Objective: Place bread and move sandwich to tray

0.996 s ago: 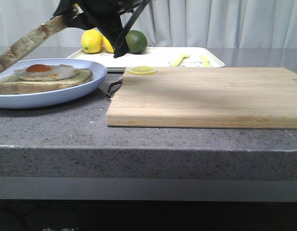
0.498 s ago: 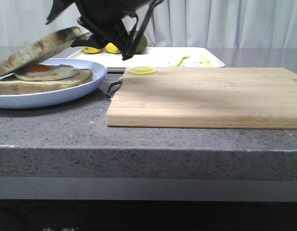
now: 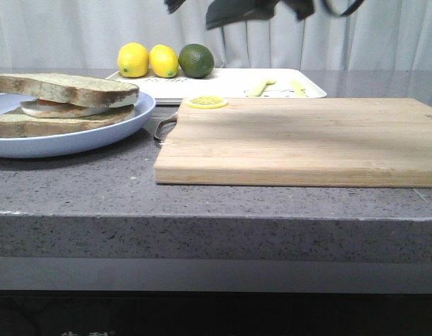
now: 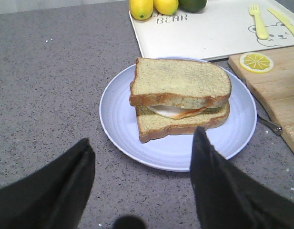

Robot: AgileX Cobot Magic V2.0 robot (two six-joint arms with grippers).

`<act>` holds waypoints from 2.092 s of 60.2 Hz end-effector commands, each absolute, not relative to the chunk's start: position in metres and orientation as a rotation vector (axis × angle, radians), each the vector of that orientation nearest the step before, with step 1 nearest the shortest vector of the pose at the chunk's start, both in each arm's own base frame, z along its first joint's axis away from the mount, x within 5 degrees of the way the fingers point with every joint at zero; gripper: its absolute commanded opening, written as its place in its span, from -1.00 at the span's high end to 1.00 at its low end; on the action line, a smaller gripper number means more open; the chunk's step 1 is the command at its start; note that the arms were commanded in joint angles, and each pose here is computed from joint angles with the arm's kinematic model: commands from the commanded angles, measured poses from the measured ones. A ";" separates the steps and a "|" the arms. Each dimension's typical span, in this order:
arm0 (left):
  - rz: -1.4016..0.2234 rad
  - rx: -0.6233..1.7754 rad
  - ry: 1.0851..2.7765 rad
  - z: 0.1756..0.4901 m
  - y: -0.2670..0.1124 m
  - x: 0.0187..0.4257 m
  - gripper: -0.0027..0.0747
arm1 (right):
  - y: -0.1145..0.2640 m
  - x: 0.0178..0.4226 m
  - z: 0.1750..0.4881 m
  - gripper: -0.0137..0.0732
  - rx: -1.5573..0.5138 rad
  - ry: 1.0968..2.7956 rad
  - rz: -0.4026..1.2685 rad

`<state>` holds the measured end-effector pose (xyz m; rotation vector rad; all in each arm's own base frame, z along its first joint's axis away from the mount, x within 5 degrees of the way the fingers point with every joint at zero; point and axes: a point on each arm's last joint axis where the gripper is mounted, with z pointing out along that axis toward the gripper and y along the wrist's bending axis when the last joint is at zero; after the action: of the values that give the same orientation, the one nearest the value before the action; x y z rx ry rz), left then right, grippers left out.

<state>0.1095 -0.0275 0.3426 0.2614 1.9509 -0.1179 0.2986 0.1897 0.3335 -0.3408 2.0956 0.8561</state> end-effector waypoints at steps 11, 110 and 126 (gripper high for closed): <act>-0.145 0.260 1.860 0.359 -0.030 0.112 -0.19 | 0.155 0.245 0.382 -0.24 -0.662 2.094 0.608; -0.097 0.032 2.324 0.369 -0.005 0.216 -0.19 | 0.071 0.110 0.384 -0.24 -0.629 1.754 0.373; -0.364 -0.047 2.340 0.350 0.016 0.260 -0.19 | 0.071 0.110 0.384 -0.24 -0.629 1.754 0.373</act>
<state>0.2480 0.0114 0.3359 -0.0212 2.4549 -0.3050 0.1084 0.0717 0.3696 -0.6673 1.8508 0.3775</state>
